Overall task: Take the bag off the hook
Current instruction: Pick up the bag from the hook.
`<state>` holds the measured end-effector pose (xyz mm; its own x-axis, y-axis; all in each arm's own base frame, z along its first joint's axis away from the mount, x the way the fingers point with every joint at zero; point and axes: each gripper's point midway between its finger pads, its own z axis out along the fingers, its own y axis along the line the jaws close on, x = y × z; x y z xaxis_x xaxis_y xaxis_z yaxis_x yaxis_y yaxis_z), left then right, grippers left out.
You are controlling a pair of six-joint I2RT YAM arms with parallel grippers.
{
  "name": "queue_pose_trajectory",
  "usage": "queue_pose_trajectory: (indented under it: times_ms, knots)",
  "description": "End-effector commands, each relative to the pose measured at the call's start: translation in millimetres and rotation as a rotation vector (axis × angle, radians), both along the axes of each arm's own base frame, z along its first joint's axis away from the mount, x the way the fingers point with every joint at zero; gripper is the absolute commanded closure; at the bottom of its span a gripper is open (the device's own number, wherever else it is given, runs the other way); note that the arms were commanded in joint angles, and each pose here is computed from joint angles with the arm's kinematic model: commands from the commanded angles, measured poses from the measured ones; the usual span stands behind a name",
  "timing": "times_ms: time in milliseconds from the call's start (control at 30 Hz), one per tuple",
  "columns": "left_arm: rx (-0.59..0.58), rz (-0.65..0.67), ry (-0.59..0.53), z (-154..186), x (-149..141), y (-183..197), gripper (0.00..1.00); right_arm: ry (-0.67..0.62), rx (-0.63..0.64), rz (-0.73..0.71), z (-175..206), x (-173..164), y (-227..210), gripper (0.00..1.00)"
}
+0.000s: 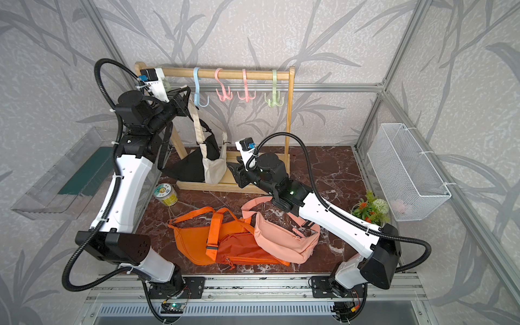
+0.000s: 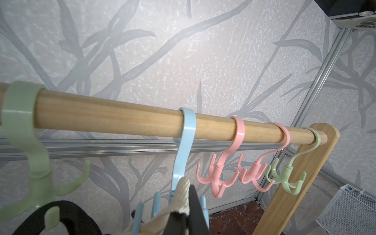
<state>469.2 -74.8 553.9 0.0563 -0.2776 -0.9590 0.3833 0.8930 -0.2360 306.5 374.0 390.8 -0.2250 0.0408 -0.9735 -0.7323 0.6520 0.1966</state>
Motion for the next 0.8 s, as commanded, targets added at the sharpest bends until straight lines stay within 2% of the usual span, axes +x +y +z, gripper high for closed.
queue_pose_trajectory:
  times_ms: [0, 267, 367, 467, 733, 767]
  knots:
    - [-0.024, 0.057, -0.142, 57, -37, 12, 1.00, -0.019, 0.038, -0.019, 14, 1, -6, 0.56]
    - [-0.035, 0.136, -0.191, 79, -58, 26, 1.00, -0.012, 0.049, -0.015, 15, 1, -4, 0.57]
    - [-0.062, 0.120, -0.201, 85, -64, 25, 1.00, -0.023, 0.058, -0.008, 19, 1, -2, 0.57]
    - [-0.108, 0.098, -0.185, 83, -66, 24, 1.00, -0.067, 0.094, 0.025, 35, 2, 8, 0.52]
    - [-0.238, -0.040, -0.123, 66, -61, 6, 1.00, -0.224, 0.203, 0.112, 96, 18, 56, 0.42]
    - [-0.246, -0.053, -0.115, 64, -60, 3, 1.00, -0.225, 0.204, 0.120, 91, 25, 67, 0.41]
